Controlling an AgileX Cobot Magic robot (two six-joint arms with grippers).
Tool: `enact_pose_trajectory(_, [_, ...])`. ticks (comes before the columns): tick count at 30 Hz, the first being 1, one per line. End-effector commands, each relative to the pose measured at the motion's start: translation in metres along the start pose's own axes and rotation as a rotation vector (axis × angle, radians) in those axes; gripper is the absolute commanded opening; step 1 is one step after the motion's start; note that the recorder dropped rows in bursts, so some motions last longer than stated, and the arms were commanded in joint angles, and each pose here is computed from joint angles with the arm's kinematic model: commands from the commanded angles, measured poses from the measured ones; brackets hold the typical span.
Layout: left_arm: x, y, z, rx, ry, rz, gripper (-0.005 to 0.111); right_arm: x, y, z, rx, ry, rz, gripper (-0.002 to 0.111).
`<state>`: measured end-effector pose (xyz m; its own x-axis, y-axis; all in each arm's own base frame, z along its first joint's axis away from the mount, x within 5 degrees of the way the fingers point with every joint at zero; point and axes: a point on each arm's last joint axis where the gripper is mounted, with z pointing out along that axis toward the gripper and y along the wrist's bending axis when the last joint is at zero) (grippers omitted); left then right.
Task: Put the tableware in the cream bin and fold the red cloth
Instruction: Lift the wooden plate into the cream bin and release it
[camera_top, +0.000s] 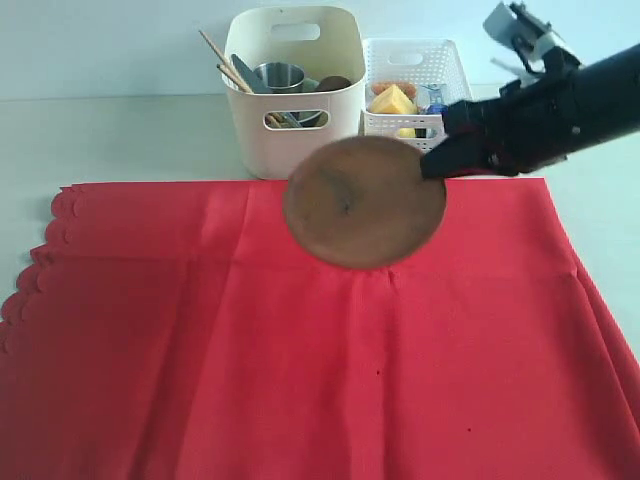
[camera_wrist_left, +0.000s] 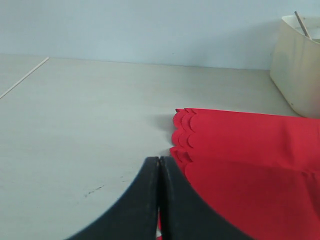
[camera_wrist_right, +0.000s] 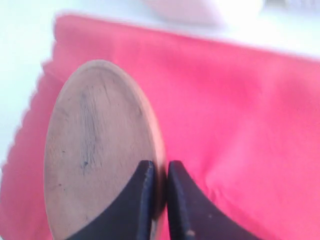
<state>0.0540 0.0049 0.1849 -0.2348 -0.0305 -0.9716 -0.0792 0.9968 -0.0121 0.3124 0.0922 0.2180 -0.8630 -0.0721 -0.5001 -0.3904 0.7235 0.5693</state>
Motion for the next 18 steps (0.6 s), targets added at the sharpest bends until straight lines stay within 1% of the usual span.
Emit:
enact_pose_trajectory(1, [0.001,0.0,0.0,0.005,-0.006,-0.002,0.001,-0.043,0.013,-0.011,-0.051,-0.202,0.01,0.0])
enact_pose_trajectory(4, [0.001,0.0,0.0,0.005,-0.006,-0.002,0.001,-0.071,0.012,-0.01,-0.075,-0.292,0.039,0.0])
enact_pose_trajectory(8, [0.001,0.0,0.0,0.005,-0.006,-0.002,0.001,-0.106,0.001,0.005,-0.103,-0.346,0.05,0.0])
enact_pose_trajectory(15, [0.001,0.0,0.0,0.005,-0.006,-0.002,0.001,-0.156,-0.038,0.053,-0.167,-0.435,0.151,0.0])
enact_pose_trajectory(17, [0.001,0.0,0.0,0.005,-0.006,-0.002,0.001,-0.166,-0.043,0.061,-0.203,-0.436,0.147,0.0])
enact_pose_trajectory(18, [0.001,0.0,0.0,0.005,-0.006,-0.002,0.001,-0.168,-0.047,0.071,-0.222,-0.425,0.168,0.0])
